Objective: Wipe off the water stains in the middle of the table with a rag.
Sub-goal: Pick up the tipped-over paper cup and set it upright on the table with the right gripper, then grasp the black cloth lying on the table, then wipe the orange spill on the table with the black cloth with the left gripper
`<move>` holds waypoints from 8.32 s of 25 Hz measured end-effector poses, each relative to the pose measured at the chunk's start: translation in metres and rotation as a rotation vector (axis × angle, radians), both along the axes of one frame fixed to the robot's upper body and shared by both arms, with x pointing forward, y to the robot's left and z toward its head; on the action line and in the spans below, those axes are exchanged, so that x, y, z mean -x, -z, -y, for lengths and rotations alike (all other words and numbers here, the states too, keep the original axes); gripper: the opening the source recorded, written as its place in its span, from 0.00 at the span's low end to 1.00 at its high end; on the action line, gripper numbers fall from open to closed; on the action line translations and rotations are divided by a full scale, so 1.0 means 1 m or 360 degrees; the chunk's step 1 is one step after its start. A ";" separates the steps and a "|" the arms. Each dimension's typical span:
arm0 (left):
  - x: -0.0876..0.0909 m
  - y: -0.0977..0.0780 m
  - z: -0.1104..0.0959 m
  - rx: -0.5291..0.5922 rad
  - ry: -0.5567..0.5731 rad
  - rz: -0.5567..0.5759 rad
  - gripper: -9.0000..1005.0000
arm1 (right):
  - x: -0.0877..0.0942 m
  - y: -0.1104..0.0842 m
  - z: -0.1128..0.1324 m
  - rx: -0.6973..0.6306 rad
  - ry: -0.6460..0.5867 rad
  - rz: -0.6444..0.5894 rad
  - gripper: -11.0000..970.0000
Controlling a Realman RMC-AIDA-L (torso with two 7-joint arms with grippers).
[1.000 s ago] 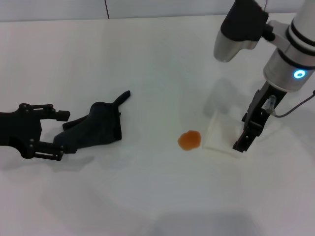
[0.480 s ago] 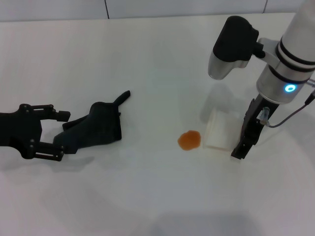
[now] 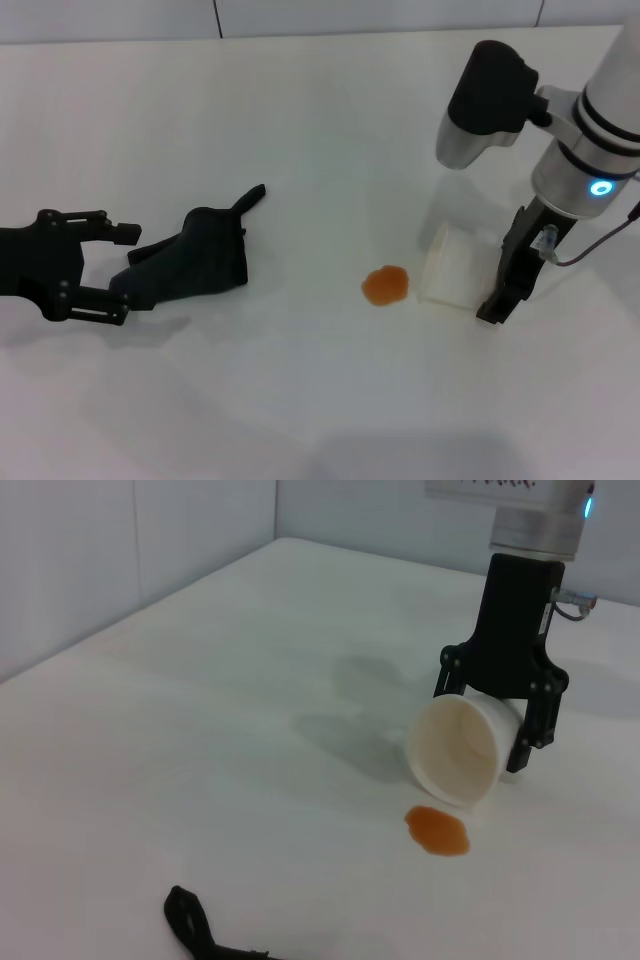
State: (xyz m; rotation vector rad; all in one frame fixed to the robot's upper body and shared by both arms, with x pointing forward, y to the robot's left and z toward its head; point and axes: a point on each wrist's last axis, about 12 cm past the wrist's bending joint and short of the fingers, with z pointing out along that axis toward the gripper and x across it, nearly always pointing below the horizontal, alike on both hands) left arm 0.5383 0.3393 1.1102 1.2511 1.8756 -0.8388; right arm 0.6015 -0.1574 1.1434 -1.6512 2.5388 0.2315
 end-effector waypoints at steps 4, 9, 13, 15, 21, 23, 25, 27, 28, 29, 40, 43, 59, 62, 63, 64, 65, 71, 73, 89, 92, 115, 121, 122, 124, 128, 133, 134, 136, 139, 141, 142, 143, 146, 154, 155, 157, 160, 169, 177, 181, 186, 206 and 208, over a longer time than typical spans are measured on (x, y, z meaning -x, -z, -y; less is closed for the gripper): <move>0.000 0.000 -0.001 -0.0002 -0.0006 -0.0001 0.86 | 0.004 -0.008 0.005 -0.0082 0.0002 0.0058 0.71; 0.001 -0.001 -0.004 -0.0006 -0.0016 -0.0007 0.86 | 0.009 -0.023 0.026 -0.0321 0.0051 0.0107 0.71; 0.001 -0.001 -0.006 -0.0007 -0.0020 -0.0006 0.86 | 0.013 -0.028 0.050 -0.0570 0.0088 0.0158 0.71; 0.000 -0.002 -0.006 -0.0009 -0.0019 -0.0002 0.86 | 0.018 -0.028 0.065 -0.0744 0.0085 0.0211 0.71; -0.003 -0.007 -0.008 -0.0010 -0.0023 0.0025 0.86 | 0.041 -0.002 0.113 -0.1308 0.0092 0.0436 0.71; -0.003 -0.008 -0.008 -0.0006 -0.0026 0.0034 0.86 | 0.049 0.013 0.123 -0.1451 0.0105 0.0509 0.71; -0.004 -0.009 -0.010 -0.0006 -0.0028 0.0042 0.86 | 0.056 0.032 0.131 -0.1584 0.0140 0.0617 0.71; -0.004 -0.010 -0.010 -0.0009 -0.0029 0.0046 0.86 | 0.063 0.048 0.133 -0.1653 0.0163 0.0706 0.71; -0.004 -0.010 -0.011 -0.0011 -0.0029 0.0047 0.86 | 0.066 0.058 0.133 -0.1684 0.0185 0.0754 0.71; -0.004 -0.010 -0.011 -0.0014 -0.0030 0.0047 0.86 | 0.070 0.066 0.132 -0.1698 0.0201 0.0786 0.71; -0.007 -0.012 -0.013 -0.0027 -0.0041 0.0068 0.86 | 0.104 0.120 0.118 -0.1719 0.0454 0.1187 0.71; -0.007 -0.012 -0.013 -0.0029 -0.0040 0.0072 0.86 | 0.108 0.128 0.116 -0.1675 0.0481 0.1185 0.71; -0.010 -0.014 -0.008 -0.0043 -0.0009 0.0090 0.85 | 0.118 0.148 0.115 -0.1507 0.0589 0.1177 0.72; -0.011 -0.014 -0.007 -0.0043 -0.0004 0.0098 0.85 | 0.119 0.149 0.115 -0.1502 0.0623 0.1177 0.72; -0.011 -0.014 -0.007 -0.0043 -0.0005 0.0100 0.85 | 0.119 0.149 0.116 -0.1501 0.0637 0.1181 0.72; -0.011 -0.014 -0.007 -0.0045 -0.0008 0.0104 0.85 | 0.119 0.149 0.116 -0.1500 0.0648 0.1183 0.72; -0.011 -0.013 -0.007 -0.0045 -0.0009 0.0108 0.85 | 0.118 0.149 0.116 -0.1500 0.0654 0.1185 0.72; -0.010 -0.013 -0.008 -0.0047 -0.0006 0.0117 0.85 | 0.119 0.150 0.116 -0.1495 0.0663 0.1181 0.72; -0.011 -0.013 -0.007 -0.0049 -0.0004 0.0122 0.85 | 0.119 0.151 0.116 -0.1490 0.0663 0.1177 0.73; -0.010 -0.012 -0.009 -0.0058 -0.0009 0.0133 0.85 | 0.120 0.152 0.118 -0.1484 0.0661 0.1128 0.88; -0.009 -0.012 -0.010 -0.0055 -0.0009 0.0127 0.85 | 0.122 0.152 0.121 -0.1482 0.0643 0.1103 0.88; -0.007 -0.010 -0.011 -0.0053 -0.0021 0.0102 0.85 | 0.139 0.129 0.178 -0.1450 0.0548 0.0986 0.87; -0.008 -0.011 -0.012 -0.0055 -0.0044 0.0064 0.85 | 0.125 0.103 0.190 -0.1374 0.0421 0.0763 0.87; -0.008 -0.012 -0.013 -0.0066 -0.0049 0.0055 0.85 | 0.120 0.097 0.190 -0.1344 0.0390 0.0738 0.87; -0.010 -0.016 -0.014 -0.0097 -0.0060 0.0038 0.85 | 0.108 0.080 0.191 -0.1263 0.0297 0.0679 0.87; -0.012 -0.018 -0.013 -0.0134 -0.0069 0.0023 0.85 | 0.093 0.057 0.193 -0.1215 0.0214 0.0617 0.87; -0.011 -0.017 -0.011 -0.0128 -0.0071 0.0013 0.85 | 0.070 0.017 0.201 -0.1195 0.0110 0.0582 0.87; -0.011 -0.017 -0.011 -0.0127 -0.0072 0.0010 0.85 | 0.068 0.012 0.202 -0.1192 0.0101 0.0588 0.87; -0.011 -0.017 -0.010 -0.0126 -0.0078 0.0001 0.85 | 0.064 0.001 0.204 -0.1186 0.0066 0.0577 0.87; -0.013 -0.019 -0.011 -0.0138 -0.0096 -0.0017 0.85 | 0.055 -0.018 0.201 -0.1165 -0.0002 0.0557 0.87; -0.015 -0.023 -0.011 -0.0164 -0.0107 -0.0033 0.85 | 0.051 -0.026 0.196 -0.1159 -0.0055 0.0538 0.87; -0.015 -0.024 -0.010 -0.0172 -0.0110 -0.0039 0.85 | 0.050 -0.028 0.194 -0.1157 -0.0076 0.0532 0.87; -0.017 -0.026 -0.009 -0.0188 -0.0113 -0.0050 0.85 | 0.048 -0.031 0.192 -0.1156 -0.0097 0.0529 0.87; -0.020 -0.031 -0.007 -0.0231 -0.0122 -0.0063 0.85 | 0.043 -0.034 0.184 -0.1158 -0.0146 0.0523 0.87; -0.028 -0.038 0.005 -0.0278 -0.0196 -0.0214 0.84 | 0.040 -0.031 0.164 -0.1167 -0.0233 0.0486 0.87; -0.032 -0.033 0.011 -0.0337 -0.0217 -0.0263 0.84 | 0.040 -0.031 0.163 -0.1170 -0.0239 0.0484 0.87; -0.034 -0.027 0.017 -0.0391 -0.0236 -0.0294 0.84 | 0.040 -0.030 0.161 -0.1174 -0.0247 0.0483 0.87; -0.035 -0.019 0.027 -0.0442 -0.0248 -0.0323 0.84 | 0.040 -0.030 0.160 -0.1178 -0.0251 0.0482 0.87; -0.042 -0.012 0.041 -0.0487 -0.0297 -0.0312 0.84 | 0.040 -0.027 0.157 -0.1172 -0.0249 0.0474 0.87; -0.044 -0.002 0.049 -0.0486 -0.0317 -0.0346 0.75 | 0.040 -0.026 0.157 -0.1168 -0.0244 0.0481 0.87; -0.045 0.007 0.050 -0.0530 -0.0341 -0.0361 0.62 | 0.040 -0.026 0.156 -0.1167 -0.0245 0.0482 0.87; -0.046 0.009 0.053 -0.0544 -0.0343 -0.0351 0.40 | 0.040 -0.024 0.155 -0.1154 -0.0241 0.0478 0.87; -0.071 -0.011 0.096 -0.0382 -0.0337 -0.0345 0.07 | 0.037 -0.021 0.149 -0.1144 -0.0253 0.0480 0.87; -0.076 -0.015 0.111 -0.0363 -0.0303 -0.0345 0.07 | 0.037 -0.021 0.147 -0.1145 -0.0256 0.0477 0.87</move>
